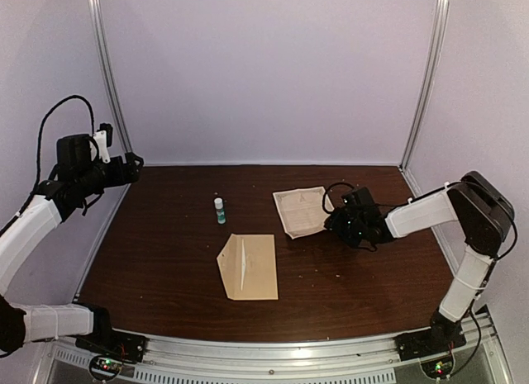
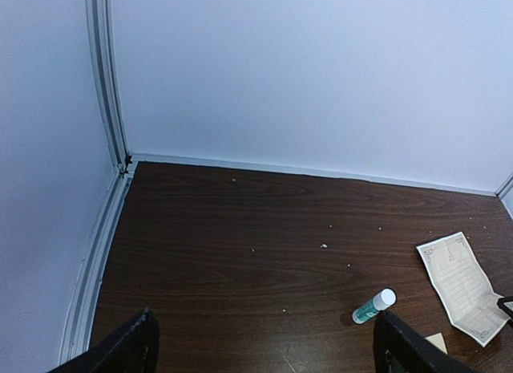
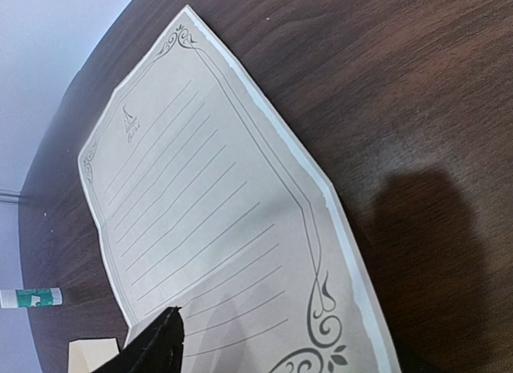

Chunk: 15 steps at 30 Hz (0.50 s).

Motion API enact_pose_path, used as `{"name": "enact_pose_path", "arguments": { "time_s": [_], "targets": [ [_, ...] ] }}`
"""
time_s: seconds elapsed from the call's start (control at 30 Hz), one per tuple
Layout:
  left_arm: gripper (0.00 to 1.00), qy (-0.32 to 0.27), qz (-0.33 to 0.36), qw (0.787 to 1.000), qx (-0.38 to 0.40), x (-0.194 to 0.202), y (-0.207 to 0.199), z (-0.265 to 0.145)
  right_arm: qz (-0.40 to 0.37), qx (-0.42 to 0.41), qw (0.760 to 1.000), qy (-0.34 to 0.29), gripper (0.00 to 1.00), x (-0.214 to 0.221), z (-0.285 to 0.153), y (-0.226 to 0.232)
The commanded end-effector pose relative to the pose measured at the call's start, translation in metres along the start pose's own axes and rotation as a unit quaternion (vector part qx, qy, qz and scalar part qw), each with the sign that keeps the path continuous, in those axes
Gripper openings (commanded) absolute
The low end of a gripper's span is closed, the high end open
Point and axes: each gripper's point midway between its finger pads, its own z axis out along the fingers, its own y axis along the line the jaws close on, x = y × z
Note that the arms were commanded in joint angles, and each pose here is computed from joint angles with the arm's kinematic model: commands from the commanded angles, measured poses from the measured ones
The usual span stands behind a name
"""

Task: Place the letter into the envelope and seal it
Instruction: Pick up the letter from the center of the board.

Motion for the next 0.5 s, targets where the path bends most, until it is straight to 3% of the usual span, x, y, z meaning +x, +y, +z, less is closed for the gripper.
{"name": "enact_pose_path", "arguments": {
  "time_s": [0.0, 0.1, 0.4, 0.47],
  "targets": [
    [0.94, -0.026, 0.007, 1.000, -0.006, -0.012, 0.002, -0.004, 0.027, -0.023, 0.999, -0.038, 0.65, -0.022, 0.006, 0.018],
    [0.94, -0.029, 0.007, 1.000, -0.009, -0.012, 0.003, -0.006, 0.031, -0.027, 0.998, -0.042, 0.54, -0.024, 0.010, 0.021],
    [0.94, -0.026, 0.005, 1.000, -0.013, -0.011, 0.007, -0.004, 0.027, -0.049, 0.997, -0.059, 0.02, -0.036, 0.003, 0.031],
    [0.94, -0.027, 0.004, 1.000, -0.013, -0.011, 0.007, -0.004, 0.022, -0.058, 0.996, -0.066, 0.00, -0.042, -0.004, 0.036]
  ]
}}
